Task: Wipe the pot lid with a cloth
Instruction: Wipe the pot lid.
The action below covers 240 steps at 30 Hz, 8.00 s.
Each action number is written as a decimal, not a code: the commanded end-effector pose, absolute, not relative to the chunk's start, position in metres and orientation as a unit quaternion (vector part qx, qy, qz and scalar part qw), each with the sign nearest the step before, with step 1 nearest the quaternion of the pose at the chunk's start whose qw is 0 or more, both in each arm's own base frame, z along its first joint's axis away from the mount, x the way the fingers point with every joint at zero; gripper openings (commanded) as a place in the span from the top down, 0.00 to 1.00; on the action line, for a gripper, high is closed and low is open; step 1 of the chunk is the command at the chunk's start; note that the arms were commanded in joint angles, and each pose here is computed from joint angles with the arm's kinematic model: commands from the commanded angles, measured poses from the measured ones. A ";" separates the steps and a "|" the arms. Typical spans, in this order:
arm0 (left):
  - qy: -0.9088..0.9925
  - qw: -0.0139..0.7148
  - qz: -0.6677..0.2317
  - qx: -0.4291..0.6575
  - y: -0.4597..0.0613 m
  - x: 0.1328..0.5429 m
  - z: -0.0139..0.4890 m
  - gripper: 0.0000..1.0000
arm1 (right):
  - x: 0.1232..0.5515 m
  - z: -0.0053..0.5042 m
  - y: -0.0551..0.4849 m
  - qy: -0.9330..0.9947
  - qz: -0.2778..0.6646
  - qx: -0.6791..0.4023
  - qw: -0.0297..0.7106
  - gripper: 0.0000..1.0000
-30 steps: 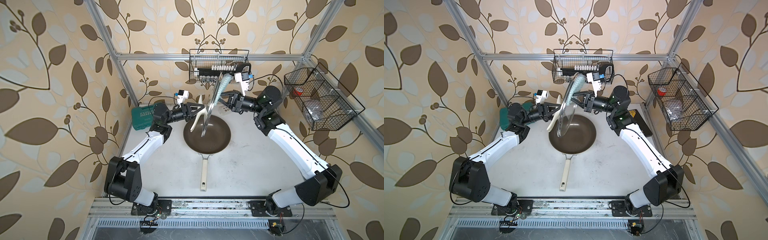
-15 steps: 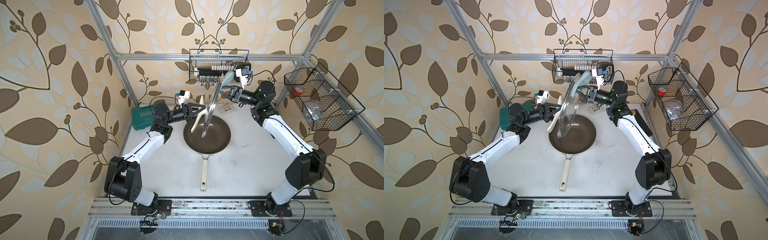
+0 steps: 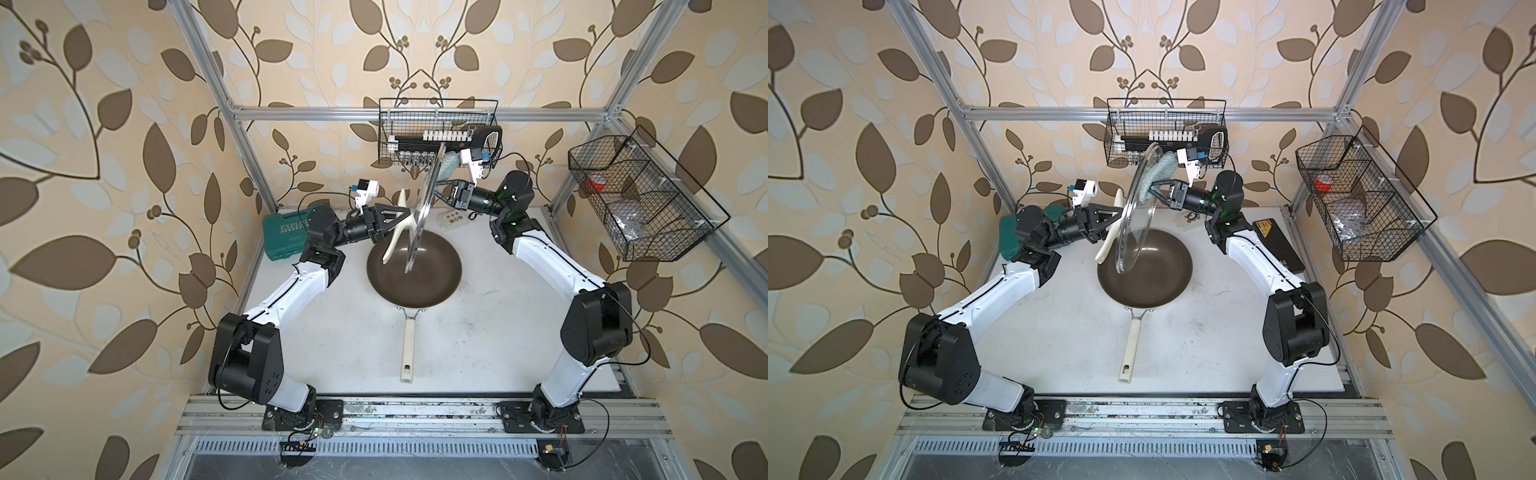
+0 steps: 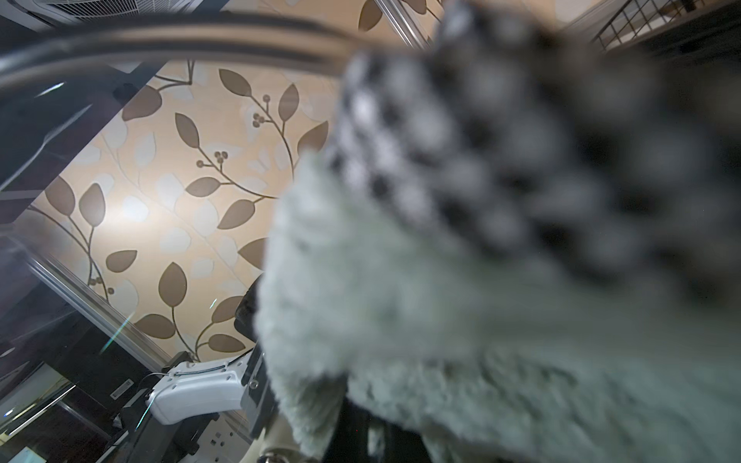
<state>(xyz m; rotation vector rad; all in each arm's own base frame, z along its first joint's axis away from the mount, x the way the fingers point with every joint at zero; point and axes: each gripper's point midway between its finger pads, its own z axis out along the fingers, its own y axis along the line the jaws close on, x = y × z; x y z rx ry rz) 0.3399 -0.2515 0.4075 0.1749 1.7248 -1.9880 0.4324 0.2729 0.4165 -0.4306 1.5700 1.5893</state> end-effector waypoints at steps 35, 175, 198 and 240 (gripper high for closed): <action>0.490 0.453 -0.717 0.203 -0.223 0.259 0.555 1.00 | 0.382 0.317 0.328 0.662 0.645 -0.192 0.331 1.00; 0.674 0.532 -0.485 0.166 -0.203 0.297 0.450 1.00 | 0.285 0.379 0.266 0.721 0.548 -0.215 0.366 1.00; 0.755 0.527 -0.296 0.255 -0.187 0.324 0.397 1.00 | 0.297 0.348 0.211 0.830 0.415 -0.157 0.339 1.00; 0.422 0.485 -0.188 0.743 -0.300 0.223 0.313 1.00 | 0.302 0.276 0.261 0.890 0.300 -0.235 0.249 1.00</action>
